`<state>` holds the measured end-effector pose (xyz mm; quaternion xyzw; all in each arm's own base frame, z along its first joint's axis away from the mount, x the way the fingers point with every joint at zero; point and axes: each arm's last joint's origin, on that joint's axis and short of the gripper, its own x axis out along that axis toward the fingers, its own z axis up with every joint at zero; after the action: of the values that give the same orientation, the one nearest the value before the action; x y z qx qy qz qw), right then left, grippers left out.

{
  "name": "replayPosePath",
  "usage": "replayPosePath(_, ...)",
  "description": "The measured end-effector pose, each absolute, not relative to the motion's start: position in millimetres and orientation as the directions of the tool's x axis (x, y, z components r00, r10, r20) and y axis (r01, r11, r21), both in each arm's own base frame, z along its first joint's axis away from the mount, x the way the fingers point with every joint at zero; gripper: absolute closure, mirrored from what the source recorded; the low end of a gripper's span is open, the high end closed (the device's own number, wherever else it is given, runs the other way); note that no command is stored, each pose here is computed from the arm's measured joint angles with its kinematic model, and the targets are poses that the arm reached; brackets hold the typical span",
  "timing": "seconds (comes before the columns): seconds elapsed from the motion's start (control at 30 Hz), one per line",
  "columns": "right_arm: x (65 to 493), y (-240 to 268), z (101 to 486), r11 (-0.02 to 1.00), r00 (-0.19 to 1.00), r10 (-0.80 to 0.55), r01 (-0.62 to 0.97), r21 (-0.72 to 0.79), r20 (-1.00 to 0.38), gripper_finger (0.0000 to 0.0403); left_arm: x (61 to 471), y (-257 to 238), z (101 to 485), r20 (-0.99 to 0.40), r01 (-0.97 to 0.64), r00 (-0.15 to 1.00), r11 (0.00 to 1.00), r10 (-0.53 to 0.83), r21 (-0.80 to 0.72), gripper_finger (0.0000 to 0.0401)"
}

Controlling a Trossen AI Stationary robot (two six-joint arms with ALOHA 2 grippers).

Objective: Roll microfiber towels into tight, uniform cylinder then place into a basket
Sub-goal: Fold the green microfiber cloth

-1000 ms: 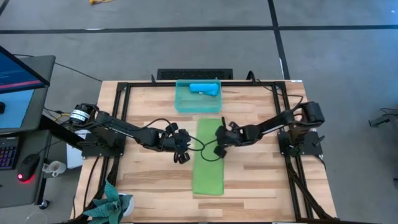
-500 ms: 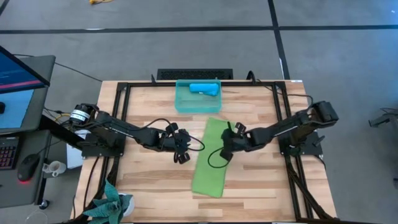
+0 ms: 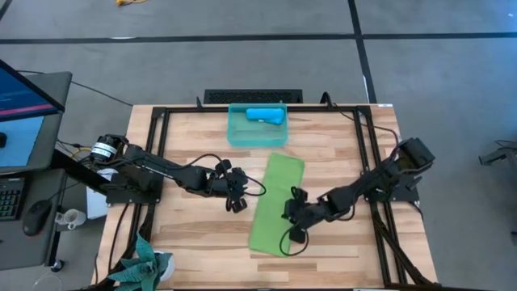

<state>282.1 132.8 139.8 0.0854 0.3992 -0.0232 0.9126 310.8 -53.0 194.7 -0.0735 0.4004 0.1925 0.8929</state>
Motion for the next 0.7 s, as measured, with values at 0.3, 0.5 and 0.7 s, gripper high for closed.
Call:
replayPosePath(0.3, 288.5, 134.7, 115.3, 0.976, 0.606, 0.142, 0.048, 0.214, -0.782, 0.0386, 310.9, -53.0, 194.7, -0.743, -0.405, 0.606, 0.914, 0.286, 0.021, 0.0298)
replayPosePath(0.5, 281.1, 129.7, 114.3, 0.979, 0.511, 0.145, 0.053, 0.199, -0.847, 0.0390, 310.9, -53.2, 194.7, -0.745, -0.391, 0.606, 0.920, 0.277, 0.024, 0.0298)
replayPosePath(0.7, 271.6, 124.6, 114.4, 0.988, 0.439, 0.086, 0.076, 0.132, -0.894, 0.0384, 310.9, -53.5, 194.6, -0.748, -0.381, 0.606, 0.924, 0.270, 0.025, 0.0298)
